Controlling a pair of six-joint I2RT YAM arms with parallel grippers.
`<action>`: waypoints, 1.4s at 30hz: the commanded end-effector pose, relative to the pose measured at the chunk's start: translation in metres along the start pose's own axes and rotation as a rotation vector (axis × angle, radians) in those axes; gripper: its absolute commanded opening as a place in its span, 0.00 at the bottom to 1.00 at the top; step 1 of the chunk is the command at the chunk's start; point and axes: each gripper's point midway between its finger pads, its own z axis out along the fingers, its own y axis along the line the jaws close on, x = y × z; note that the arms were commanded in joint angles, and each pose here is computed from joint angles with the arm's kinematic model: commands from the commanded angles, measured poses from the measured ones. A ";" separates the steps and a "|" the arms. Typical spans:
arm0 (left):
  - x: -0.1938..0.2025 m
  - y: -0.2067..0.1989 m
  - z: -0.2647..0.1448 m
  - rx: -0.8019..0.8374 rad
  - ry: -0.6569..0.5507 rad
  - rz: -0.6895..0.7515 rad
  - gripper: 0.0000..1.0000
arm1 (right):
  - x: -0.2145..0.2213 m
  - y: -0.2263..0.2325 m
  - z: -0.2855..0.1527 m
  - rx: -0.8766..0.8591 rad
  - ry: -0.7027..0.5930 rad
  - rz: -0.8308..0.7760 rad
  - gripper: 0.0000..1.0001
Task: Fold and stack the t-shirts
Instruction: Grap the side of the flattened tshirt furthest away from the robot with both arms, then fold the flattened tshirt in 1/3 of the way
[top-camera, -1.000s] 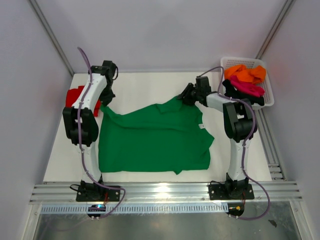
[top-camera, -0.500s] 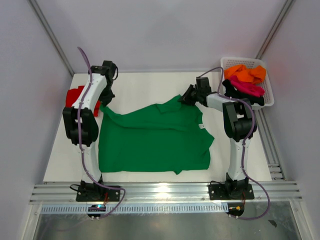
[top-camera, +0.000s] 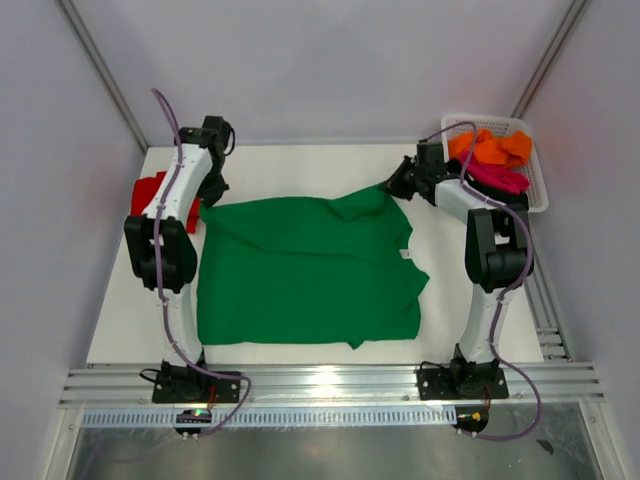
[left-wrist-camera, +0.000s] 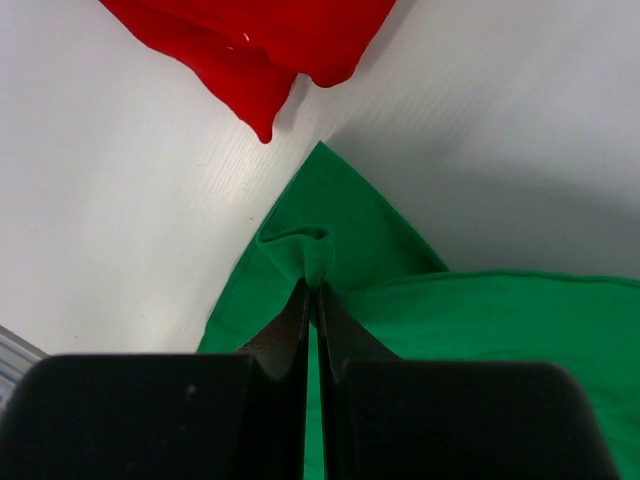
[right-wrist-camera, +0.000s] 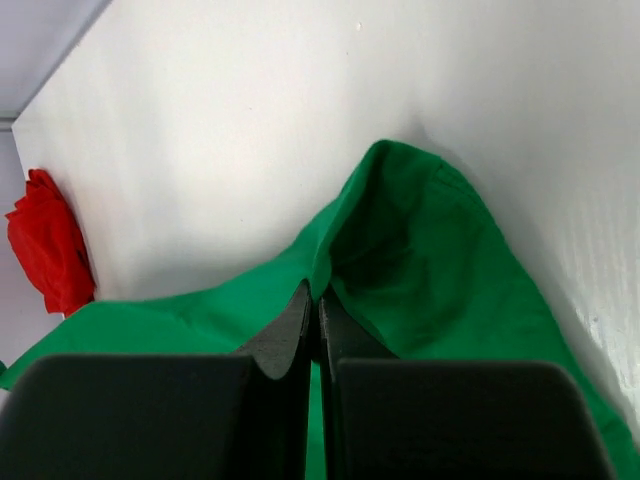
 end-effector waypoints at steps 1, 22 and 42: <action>-0.012 0.009 -0.025 0.015 -0.057 -0.018 0.00 | -0.024 0.016 -0.028 -0.014 -0.080 -0.059 0.03; -0.045 0.028 -0.073 0.044 -0.206 -0.032 0.00 | -0.074 0.033 -0.102 0.013 -0.192 -0.150 0.03; -0.081 0.018 -0.111 0.166 -0.345 -0.046 0.00 | -0.091 0.043 -0.133 0.011 -0.279 -0.208 0.03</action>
